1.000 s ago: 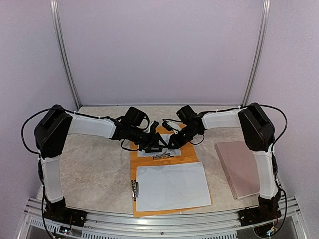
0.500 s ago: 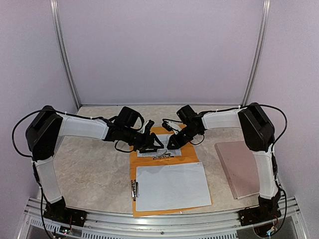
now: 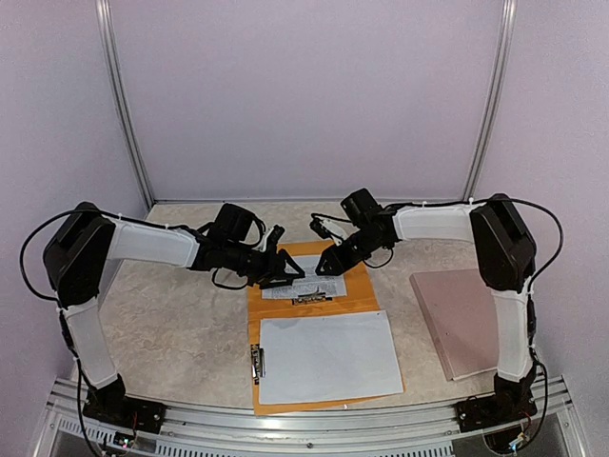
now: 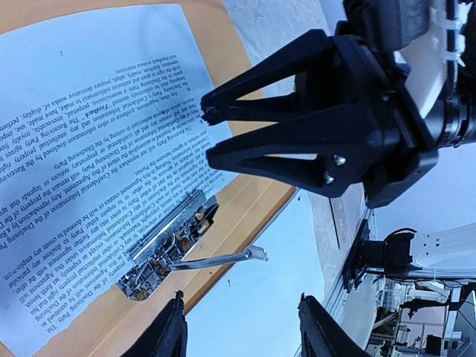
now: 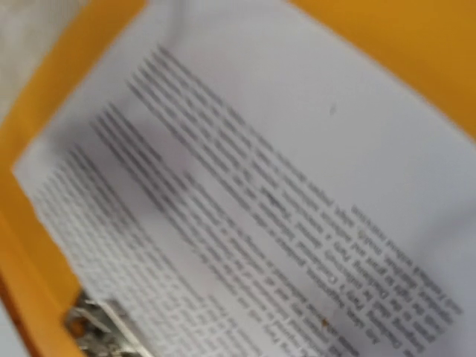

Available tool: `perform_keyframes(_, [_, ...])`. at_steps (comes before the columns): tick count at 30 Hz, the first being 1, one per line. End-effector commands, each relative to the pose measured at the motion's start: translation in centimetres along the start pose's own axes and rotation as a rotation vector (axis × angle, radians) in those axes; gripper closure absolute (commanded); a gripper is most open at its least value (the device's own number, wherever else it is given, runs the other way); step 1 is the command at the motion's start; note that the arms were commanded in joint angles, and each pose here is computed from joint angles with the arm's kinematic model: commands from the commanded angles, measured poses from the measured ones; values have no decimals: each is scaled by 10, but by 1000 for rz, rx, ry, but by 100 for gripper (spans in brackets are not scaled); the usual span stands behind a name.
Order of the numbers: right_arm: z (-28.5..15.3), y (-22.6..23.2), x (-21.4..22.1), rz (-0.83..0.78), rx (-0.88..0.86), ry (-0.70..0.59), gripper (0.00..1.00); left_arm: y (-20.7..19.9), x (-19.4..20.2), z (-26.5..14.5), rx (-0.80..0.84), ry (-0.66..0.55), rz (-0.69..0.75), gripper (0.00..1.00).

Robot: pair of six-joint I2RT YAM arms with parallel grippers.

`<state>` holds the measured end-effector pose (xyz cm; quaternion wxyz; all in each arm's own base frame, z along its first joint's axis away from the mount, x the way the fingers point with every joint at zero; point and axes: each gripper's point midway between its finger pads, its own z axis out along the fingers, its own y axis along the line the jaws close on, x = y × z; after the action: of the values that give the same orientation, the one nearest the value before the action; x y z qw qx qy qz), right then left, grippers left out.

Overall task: Put the files into the folder
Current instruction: Close the spring clip on the folder with some files.

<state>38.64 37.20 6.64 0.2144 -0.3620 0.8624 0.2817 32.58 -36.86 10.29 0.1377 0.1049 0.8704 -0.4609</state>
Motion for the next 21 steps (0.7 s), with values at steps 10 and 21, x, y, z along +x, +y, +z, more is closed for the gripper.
perform_keyframes(10, [-62,37,-13,39,48,-73,57,2,-17,-14,19,-66,-10,51])
perform_keyframes(21, [-40,77,17,47,42,-1,56,28,-23,-24,-48,-116,-102,50])
